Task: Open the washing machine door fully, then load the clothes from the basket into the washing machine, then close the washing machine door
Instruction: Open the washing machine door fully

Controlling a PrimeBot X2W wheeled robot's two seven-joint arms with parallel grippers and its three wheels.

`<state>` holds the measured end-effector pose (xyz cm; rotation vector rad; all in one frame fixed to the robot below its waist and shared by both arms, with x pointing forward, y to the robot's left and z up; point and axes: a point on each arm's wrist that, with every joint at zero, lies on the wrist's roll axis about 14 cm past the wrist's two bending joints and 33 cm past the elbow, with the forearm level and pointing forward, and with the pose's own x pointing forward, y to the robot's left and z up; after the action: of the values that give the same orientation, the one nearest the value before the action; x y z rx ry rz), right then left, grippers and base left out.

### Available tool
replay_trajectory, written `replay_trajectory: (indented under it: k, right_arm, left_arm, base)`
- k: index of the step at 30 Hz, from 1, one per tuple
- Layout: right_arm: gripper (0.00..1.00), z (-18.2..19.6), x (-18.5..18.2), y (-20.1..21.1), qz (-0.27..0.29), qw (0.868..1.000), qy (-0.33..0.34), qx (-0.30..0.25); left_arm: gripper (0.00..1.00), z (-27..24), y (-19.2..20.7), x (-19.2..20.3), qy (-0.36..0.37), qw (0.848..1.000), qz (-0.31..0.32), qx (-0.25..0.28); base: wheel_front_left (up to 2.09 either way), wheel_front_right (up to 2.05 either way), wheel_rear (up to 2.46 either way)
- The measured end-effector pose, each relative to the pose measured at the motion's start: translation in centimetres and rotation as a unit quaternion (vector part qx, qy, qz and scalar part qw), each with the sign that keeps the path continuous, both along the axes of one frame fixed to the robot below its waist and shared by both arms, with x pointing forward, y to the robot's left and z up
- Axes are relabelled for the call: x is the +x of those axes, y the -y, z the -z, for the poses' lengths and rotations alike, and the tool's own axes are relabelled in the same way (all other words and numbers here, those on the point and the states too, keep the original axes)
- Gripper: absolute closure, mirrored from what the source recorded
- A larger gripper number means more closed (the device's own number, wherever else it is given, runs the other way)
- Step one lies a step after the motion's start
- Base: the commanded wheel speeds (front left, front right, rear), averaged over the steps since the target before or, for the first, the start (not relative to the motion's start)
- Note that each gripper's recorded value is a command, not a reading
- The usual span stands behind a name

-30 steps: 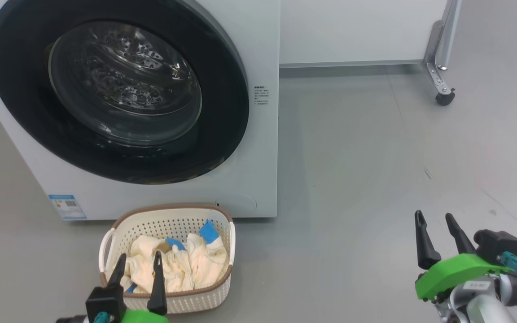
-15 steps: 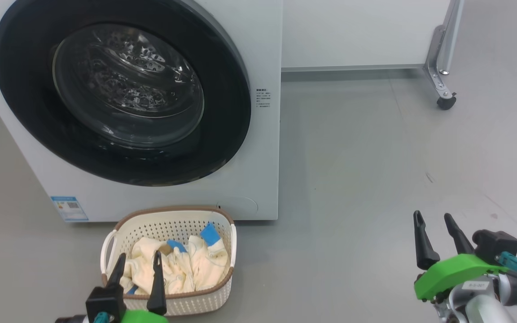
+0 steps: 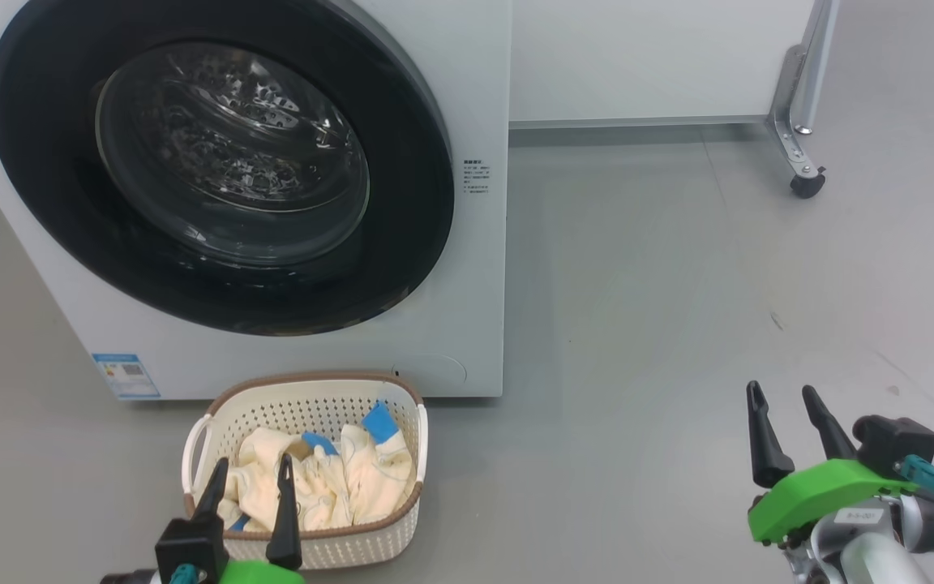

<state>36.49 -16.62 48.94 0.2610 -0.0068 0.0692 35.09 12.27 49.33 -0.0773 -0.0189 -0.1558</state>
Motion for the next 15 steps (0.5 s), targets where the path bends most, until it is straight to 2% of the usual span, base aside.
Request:
replay_trajectory:
  k: [15]
  right_arm:
    - [0.00,-0.31,0.18,-0.19,-0.003,1.000,0.005,-0.001]
  left_arm:
    - [0.00,0.12,-0.17,-0.04,-0.002,1.000,-0.003,0.000]
  base:
    - [0.00,0.00,0.00]
